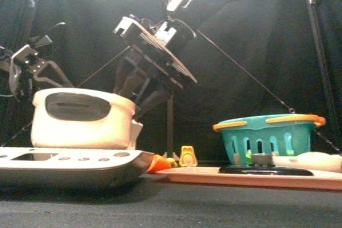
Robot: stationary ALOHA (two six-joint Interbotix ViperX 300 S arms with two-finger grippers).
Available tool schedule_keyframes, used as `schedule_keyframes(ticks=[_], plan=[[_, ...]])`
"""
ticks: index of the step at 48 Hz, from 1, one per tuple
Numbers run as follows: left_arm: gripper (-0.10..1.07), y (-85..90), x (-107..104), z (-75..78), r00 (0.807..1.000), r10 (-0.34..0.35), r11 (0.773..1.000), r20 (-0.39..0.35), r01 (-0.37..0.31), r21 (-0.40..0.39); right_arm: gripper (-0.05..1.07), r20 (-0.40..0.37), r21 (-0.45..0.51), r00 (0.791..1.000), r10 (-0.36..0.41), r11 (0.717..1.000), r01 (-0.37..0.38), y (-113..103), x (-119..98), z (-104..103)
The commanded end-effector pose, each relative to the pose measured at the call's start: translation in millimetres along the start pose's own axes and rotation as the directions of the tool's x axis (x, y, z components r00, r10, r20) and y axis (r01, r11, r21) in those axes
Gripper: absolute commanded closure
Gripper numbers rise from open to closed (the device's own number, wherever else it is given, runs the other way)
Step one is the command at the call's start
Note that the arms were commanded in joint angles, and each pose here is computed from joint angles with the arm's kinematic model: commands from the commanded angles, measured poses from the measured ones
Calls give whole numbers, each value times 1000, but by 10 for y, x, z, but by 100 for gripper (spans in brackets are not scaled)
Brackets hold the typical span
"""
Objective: Grab pot lid
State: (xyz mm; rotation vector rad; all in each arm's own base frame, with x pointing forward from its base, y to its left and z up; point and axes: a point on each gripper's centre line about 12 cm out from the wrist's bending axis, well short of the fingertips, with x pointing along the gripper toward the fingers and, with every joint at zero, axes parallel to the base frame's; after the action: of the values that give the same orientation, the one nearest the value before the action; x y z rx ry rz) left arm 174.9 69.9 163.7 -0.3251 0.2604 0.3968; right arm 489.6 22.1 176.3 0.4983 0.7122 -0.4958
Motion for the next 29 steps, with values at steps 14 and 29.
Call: schedule_keyframes(ticks=[14, 29], plan=[[-6, -12, 14, 49, 1000, -3, 1000, 13, 3, -1, 28, 76, 6, 996, -46, 999, 45, -81, -583, 272], [-6, -13, 16, 55, 1000, -4, 1000, 15, 4, -1, 28, 22, 31, 998, -67, 997, 66, -231, -907, 31]])
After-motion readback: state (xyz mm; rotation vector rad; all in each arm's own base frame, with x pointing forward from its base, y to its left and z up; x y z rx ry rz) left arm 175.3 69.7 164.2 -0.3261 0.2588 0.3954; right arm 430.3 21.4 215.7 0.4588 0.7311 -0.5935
